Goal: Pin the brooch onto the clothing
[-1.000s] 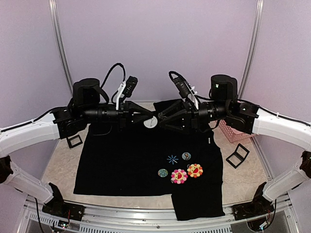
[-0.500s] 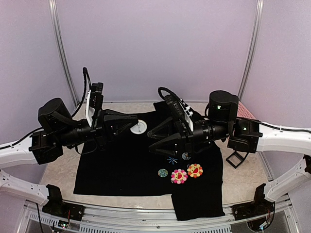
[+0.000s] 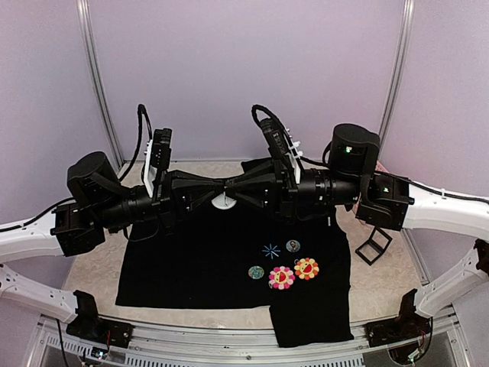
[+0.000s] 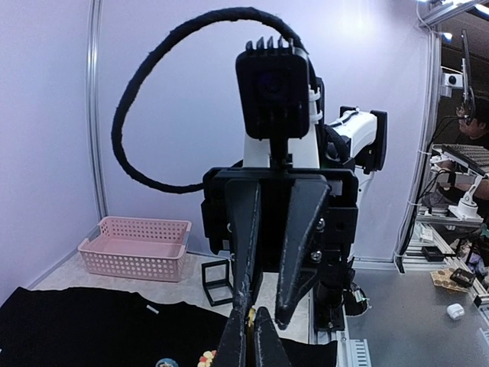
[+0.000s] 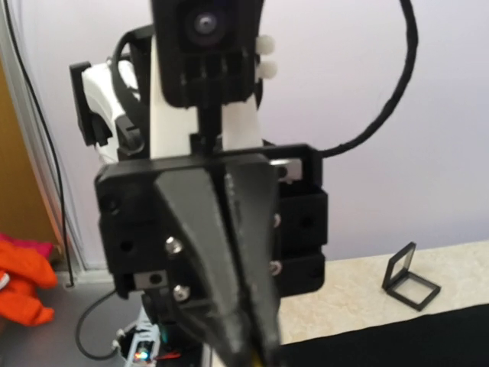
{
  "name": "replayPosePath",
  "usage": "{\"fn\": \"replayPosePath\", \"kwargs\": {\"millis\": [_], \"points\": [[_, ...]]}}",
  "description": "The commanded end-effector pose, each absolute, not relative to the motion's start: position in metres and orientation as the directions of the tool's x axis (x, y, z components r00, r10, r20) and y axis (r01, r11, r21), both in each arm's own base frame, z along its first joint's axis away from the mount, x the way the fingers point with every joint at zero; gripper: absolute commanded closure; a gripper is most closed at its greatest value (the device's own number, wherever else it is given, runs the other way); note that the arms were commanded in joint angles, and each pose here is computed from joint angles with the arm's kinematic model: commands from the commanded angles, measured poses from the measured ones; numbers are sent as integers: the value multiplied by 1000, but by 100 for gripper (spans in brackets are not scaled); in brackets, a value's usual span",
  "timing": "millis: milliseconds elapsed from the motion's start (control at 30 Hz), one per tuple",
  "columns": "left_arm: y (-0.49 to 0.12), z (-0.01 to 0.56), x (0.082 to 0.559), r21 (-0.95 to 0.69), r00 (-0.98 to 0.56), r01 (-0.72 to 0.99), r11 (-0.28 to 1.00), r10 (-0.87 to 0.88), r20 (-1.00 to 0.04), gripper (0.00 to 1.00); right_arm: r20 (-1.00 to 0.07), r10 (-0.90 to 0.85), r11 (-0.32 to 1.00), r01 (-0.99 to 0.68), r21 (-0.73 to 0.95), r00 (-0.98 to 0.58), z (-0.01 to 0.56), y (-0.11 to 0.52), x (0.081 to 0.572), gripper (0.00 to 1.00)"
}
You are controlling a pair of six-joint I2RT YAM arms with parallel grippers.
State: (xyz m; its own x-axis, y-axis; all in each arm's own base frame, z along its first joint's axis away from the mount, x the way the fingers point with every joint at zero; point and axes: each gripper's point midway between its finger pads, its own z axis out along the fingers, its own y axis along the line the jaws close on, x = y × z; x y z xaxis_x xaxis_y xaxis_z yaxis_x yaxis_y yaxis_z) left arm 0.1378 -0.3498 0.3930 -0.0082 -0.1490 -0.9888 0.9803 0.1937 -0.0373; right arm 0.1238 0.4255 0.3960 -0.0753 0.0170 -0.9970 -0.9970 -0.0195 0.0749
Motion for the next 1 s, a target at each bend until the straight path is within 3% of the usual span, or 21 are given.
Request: {"fn": "replayPosePath", "kwargs": {"millis": [0, 300, 467, 667, 700, 767, 800, 967], "points": [[-348, 414, 136, -3, 35, 981, 195, -189, -981, 100, -997, 9, 9, -997, 72, -72, 397, 428, 132, 89], [-348, 415, 135, -4, 34, 982, 191, -194, -980, 100, -994, -11, 23, -994, 109, -109, 384, 420, 139, 86], [-348, 415, 136, -4, 35, 981, 193, -196, -980, 100, -993, -16, 26, -993, 114, -115, 381, 419, 142, 100], [-348, 414, 136, -8, 31, 981, 192, -200, -979, 100, -994, -3, 5, -994, 105, -105, 383, 419, 140, 100], [-349, 413, 137, -12, 26, 981, 194, -191, -981, 98, -994, 0, 7, -994, 106, -106, 384, 418, 141, 100], [-351, 406, 143, -32, 4, 974, 224, -157, -988, 56, -995, 8, 12, -995, 104, -104, 387, 416, 144, 100], [-351, 403, 148, -37, -4, 968, 248, -133, -991, 47, -995, 8, 11, -995, 103, -103, 387, 414, 145, 100], [-336, 398, 161, -60, -38, 946, 319, -75, -996, 46, -996, 4, 20, -995, 93, -93, 388, 407, 150, 100]]}}
